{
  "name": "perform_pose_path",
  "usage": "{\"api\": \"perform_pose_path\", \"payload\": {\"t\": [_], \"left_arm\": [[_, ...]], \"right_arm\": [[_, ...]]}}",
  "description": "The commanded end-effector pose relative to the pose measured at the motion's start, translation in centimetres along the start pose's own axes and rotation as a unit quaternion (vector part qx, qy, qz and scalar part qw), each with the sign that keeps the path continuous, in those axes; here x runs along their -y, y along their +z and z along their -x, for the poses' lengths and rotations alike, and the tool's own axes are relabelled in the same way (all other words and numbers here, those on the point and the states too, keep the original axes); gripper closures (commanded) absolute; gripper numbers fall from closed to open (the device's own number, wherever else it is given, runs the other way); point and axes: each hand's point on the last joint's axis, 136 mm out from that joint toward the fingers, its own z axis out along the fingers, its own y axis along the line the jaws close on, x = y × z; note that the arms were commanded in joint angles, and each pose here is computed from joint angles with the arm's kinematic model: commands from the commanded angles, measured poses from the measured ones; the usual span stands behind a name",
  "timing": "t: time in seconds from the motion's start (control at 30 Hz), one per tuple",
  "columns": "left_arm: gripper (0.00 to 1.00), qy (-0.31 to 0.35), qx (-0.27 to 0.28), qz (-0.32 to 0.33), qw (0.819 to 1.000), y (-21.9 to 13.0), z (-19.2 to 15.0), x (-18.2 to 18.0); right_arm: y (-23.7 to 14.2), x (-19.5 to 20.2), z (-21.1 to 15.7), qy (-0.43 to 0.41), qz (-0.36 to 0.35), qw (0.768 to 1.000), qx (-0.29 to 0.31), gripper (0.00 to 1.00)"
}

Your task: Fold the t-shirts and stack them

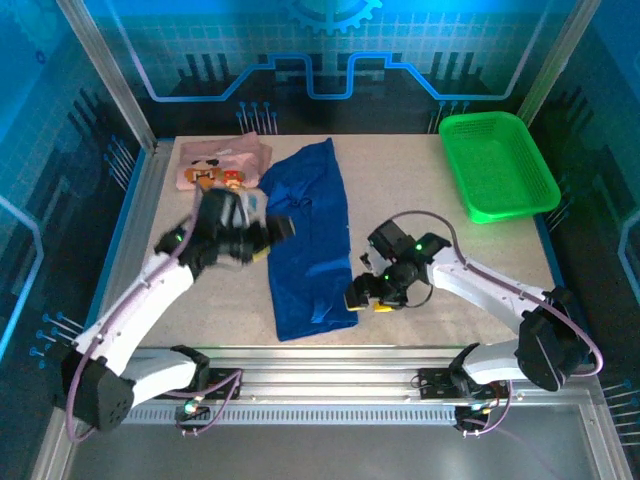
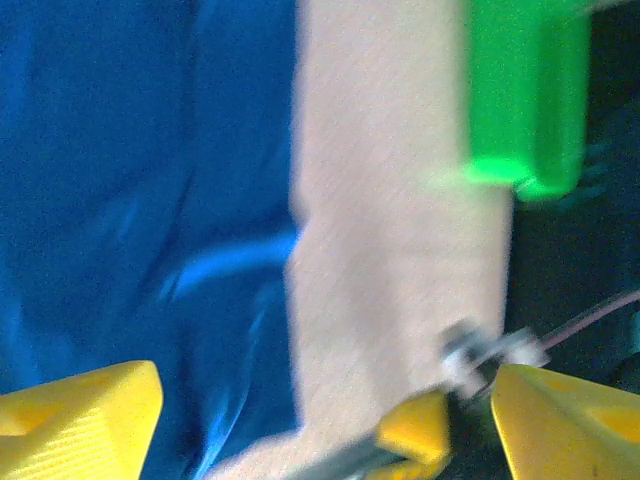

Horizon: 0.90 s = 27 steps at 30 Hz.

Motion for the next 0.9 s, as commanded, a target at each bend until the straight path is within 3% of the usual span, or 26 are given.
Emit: {"api": "perform_pose_path", "payload": {"t": [0.0, 0.2, 0.4, 0.87], "left_arm": [[0.19, -0.045, -0.040, 0.051, 0.997, 1.1, -5.9, -5.2], [0.33, -0.088, -0.058, 0.072, 0.992, 2.4, -10.8, -9.9], [0.35, -0.105, -0.069, 0.054, 0.991, 3.6, -12.1, -10.1], [0.39, -0.116, -0.114, 0.107, 0.981, 5.7, -14.4, -12.1]], "right_arm": [[1.1, -0.9, 0.2, -0.034, 0.042, 0.998, 0.019, 0.27], [4.3, 0.4, 0.3, -0.022, 0.047, 0.999, 0.004, 0.29], [5.7, 0.2, 1.5, -0.019, 0.050, 0.999, 0.008, 0.30], [7.8, 0.3, 2.3, -0.014, 0.030, 0.999, -0.010, 0.31]]}}
